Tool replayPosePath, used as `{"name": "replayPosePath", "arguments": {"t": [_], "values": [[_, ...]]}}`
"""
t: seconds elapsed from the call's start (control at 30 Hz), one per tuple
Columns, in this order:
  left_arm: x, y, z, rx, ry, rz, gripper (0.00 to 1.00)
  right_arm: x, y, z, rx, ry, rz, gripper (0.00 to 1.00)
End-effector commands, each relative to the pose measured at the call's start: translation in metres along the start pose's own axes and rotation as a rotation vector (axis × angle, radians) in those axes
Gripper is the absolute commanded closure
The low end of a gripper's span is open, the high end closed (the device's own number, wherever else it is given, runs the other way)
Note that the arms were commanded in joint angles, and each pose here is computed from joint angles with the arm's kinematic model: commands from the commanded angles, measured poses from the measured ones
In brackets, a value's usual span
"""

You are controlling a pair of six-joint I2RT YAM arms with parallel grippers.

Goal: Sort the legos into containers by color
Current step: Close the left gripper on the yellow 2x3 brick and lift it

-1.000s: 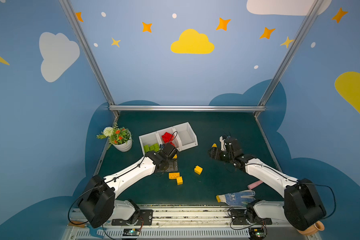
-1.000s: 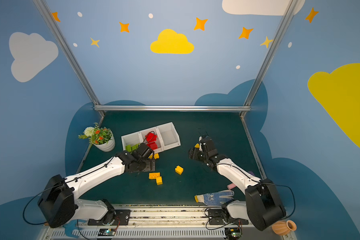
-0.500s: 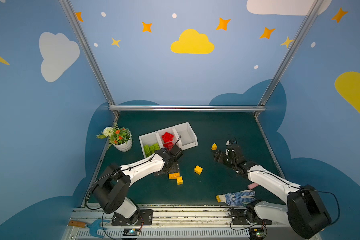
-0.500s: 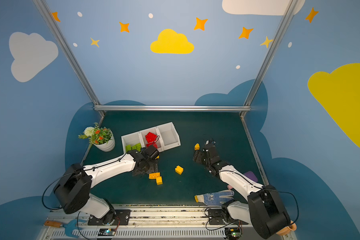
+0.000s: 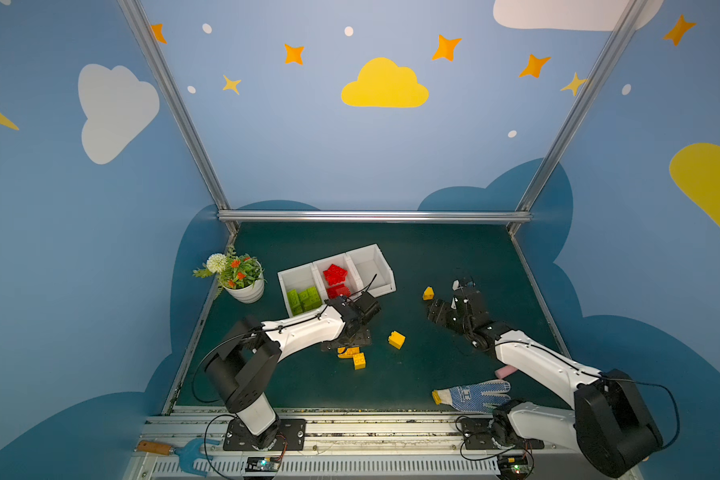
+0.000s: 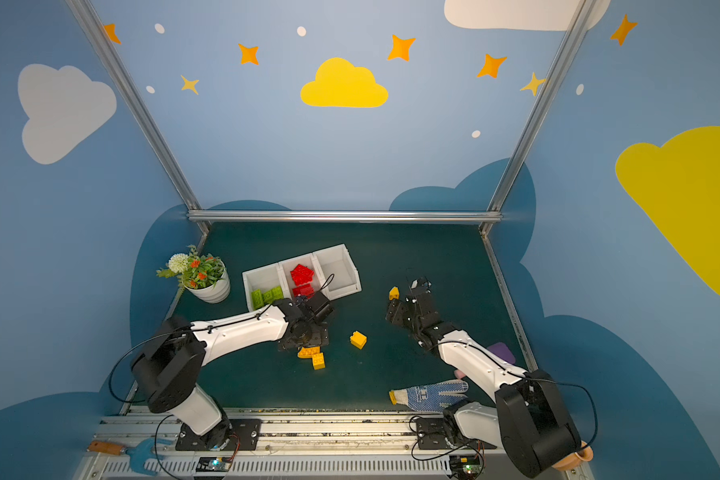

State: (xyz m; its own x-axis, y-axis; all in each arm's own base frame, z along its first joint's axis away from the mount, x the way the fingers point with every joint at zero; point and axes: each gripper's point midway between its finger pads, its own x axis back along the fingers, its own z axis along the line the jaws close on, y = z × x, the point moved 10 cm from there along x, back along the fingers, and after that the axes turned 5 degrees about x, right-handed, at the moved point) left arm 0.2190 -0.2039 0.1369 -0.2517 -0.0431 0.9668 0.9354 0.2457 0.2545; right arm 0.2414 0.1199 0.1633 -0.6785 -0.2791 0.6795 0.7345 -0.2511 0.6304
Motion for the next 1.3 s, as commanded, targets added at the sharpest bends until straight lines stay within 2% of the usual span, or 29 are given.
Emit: {"name": "replayPosePath", "arguments": {"t": [0.0,0.4,0.57,0.67,0.73,0.83,0.93,1.0,1.27], "values": [[-0.003,-0.006,-0.003,0.006,0.020,0.009,0.00,0.001,0.003,0.001,-0.006,0.003,-0.020,0.17],[-0.018,-0.017,-0.008,-0.022,0.051,0.042,0.03,-0.004,0.001,0.002,-0.009,0.011,0.003,0.17],[-0.024,-0.019,-0.011,-0.029,0.047,0.057,0.11,-0.005,0.001,0.001,-0.008,0.006,0.004,0.17],[-0.025,-0.019,-0.011,-0.028,0.043,0.062,0.23,-0.005,0.001,0.001,-0.008,0.007,0.007,0.17],[-0.025,-0.019,-0.011,-0.028,0.042,0.063,0.25,-0.005,0.001,0.002,-0.009,0.008,0.007,0.17],[-0.024,-0.020,-0.008,-0.022,0.048,0.061,0.24,-0.005,0.001,0.001,-0.009,0.007,0.007,0.17],[-0.023,-0.021,-0.005,-0.021,0.054,0.059,0.13,-0.005,0.001,0.001,-0.008,0.007,0.007,0.17],[-0.022,-0.022,-0.004,-0.019,0.053,0.062,0.09,-0.005,0.001,0.001,-0.008,0.007,0.007,0.17],[-0.014,-0.030,0.000,-0.038,0.065,0.046,0.10,-0.006,0.001,0.001,-0.007,0.006,0.009,0.17]]}}
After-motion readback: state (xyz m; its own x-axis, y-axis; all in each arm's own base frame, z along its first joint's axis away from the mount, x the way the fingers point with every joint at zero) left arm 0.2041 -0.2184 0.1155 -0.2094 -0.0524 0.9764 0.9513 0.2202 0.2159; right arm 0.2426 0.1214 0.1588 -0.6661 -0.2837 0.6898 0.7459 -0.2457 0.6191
